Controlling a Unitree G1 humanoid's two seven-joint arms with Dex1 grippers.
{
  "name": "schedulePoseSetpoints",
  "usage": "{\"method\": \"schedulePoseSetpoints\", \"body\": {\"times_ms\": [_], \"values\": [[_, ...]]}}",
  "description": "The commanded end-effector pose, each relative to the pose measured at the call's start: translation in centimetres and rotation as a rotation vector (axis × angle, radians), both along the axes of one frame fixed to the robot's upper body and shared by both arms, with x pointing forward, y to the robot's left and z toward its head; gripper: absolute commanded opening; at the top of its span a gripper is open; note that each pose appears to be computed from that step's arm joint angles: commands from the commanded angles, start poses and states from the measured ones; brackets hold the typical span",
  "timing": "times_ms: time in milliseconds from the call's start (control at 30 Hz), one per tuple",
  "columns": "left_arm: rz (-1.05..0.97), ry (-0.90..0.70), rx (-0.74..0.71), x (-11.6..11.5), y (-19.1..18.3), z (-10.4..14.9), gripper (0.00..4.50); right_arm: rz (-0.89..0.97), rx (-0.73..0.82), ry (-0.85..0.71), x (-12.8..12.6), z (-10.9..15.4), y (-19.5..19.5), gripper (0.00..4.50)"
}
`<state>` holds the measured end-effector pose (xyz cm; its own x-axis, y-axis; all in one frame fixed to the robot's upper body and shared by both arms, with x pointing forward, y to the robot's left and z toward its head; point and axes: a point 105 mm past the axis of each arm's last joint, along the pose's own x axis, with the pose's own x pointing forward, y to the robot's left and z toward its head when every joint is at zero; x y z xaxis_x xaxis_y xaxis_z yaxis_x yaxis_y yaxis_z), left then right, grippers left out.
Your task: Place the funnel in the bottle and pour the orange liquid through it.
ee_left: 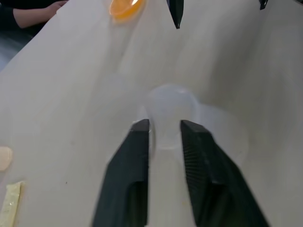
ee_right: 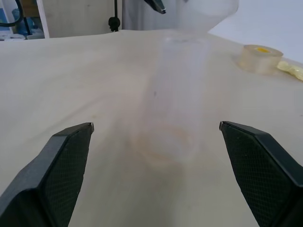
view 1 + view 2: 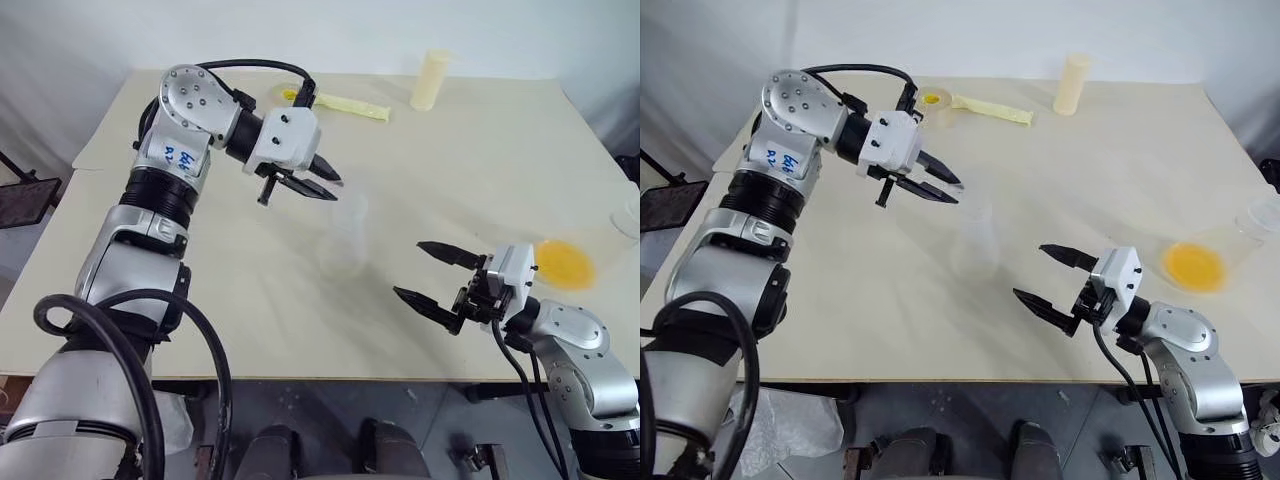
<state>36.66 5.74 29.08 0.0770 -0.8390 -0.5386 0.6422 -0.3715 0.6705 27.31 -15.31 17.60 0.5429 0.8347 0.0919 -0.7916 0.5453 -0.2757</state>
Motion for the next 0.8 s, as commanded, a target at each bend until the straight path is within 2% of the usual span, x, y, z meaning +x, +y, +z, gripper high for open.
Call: {"method": "schedulePoseSetpoints", "body": {"times_ms": [33, 233, 333, 467, 600, 700, 800], "values": [[-0.069, -0.004, 0.051, -1.0, -0.2, 1.0, 2.49, -0.008, 0.007, -0.057, -0.3, 1.1, -0.2, 4.5], [-0.082, 0.019, 0.0, -1.4, -0.7, 1.8, 4.42, -0.014, 0.004, -0.058, -0.2, 1.2, -0.5, 4.5], [-0.079, 0.031, -0.041, -1.6, -0.5, 2.4, 4.49, -0.018, 0.0, -0.06, -0.2, 1.2, -0.6, 4.5], [0.01, 0.085, -0.198, -0.9, 0.8, 3.8, 4.49, -0.055, -0.001, -0.057, -0.3, 1.3, -1.4, 4.5], [0.069, 0.204, -0.365, -0.9, 3.3, 3.5, 4.49, -0.116, 0.015, -0.055, -0.7, 1.2, -2.5, 4.5], [0.152, 0.289, -0.479, -0.6, 5.6, 2.1, 4.49, -0.175, 0.029, -0.062, -0.8, 1.3, -3.3, 4.5], [0.237, 0.401, -0.564, -0.9, 8.5, -1.4, 4.49, -0.267, 0.058, -0.063, -0.9, 1.5, -4.5, 4.5]]}}
